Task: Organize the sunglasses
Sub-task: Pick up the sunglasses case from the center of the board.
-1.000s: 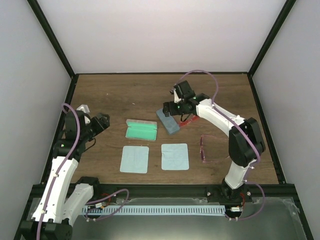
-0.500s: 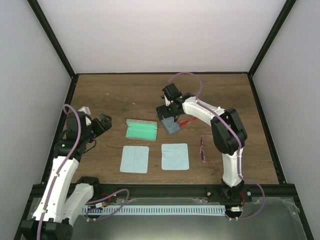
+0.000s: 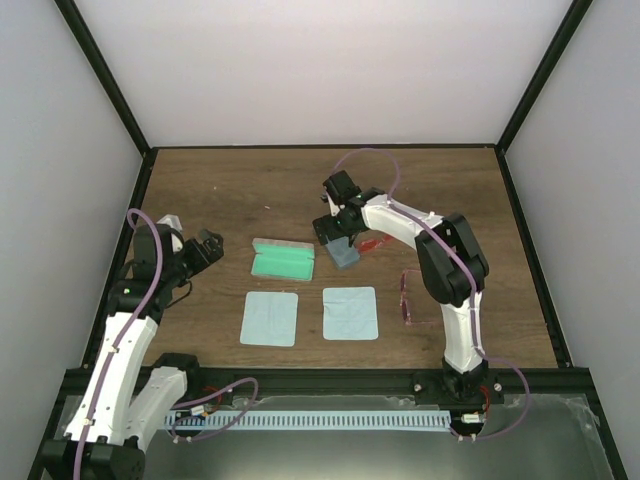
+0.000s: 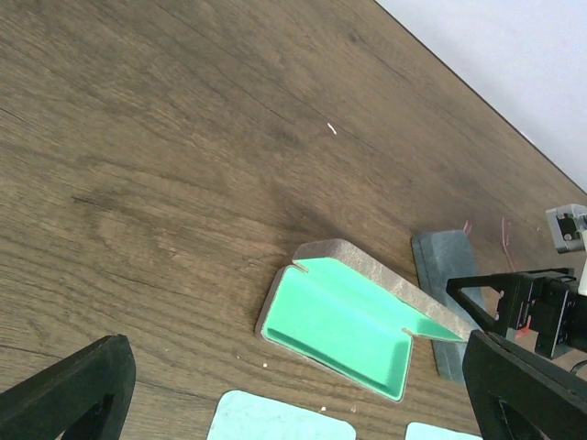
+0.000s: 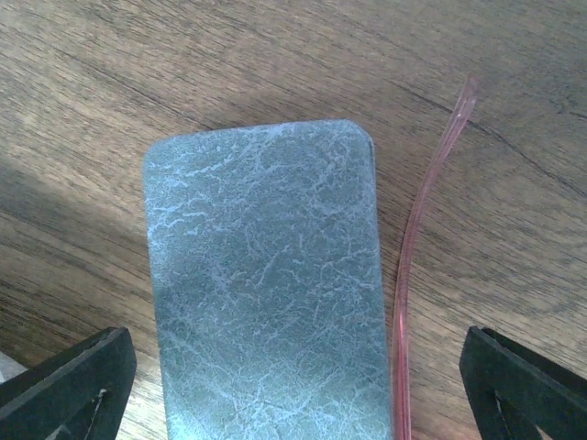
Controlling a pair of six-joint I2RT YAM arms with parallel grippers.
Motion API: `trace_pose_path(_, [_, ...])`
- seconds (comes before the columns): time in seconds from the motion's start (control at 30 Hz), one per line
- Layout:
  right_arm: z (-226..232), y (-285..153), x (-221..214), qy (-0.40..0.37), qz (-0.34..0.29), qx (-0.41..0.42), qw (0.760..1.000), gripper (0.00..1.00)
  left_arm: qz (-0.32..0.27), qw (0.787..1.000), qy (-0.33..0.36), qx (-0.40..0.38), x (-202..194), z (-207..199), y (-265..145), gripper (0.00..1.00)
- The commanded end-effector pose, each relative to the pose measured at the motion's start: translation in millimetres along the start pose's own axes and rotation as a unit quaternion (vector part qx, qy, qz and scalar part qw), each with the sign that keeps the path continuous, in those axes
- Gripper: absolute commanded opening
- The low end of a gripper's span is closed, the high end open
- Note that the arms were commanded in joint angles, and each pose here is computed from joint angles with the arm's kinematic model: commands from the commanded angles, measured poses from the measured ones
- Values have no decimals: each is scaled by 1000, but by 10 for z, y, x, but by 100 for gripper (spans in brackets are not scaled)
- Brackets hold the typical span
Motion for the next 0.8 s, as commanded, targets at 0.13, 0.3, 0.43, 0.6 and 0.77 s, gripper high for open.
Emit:
trace_pose_path(0.13, [0, 77, -23, -15, 7, -9, 1000, 100, 8, 1000, 13, 9, -57, 47, 6, 100])
trace_pose_path(0.3, [16, 99, -68, -15, 11, -2, 1000, 100, 23, 1000, 15, 12, -91, 58, 74, 100])
trace_pose_path(0.43, [-2, 135, -129, -12, 19, -4, 1000, 99, 25, 999, 18, 11, -99, 56, 81, 100])
trace_pose_path(0.6, [-10, 129, -164, -10, 22, -4, 1000, 99, 25, 999, 24, 18, -115, 90, 70, 100])
trace_pose_path(0.77, [-13, 145, -183, -7, 25, -4, 1000, 98, 27, 999, 25, 19, -130, 97, 80, 100])
Point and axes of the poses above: each gripper's point midway between its finger pads, its own y axis out along the fingers, its own z axis along the line the jaws close on, x = y × z, the point moved 1 cm from there along -y, back along the fingers, and after that the axes turned 5 degrees about y, right-handed, at the moved point
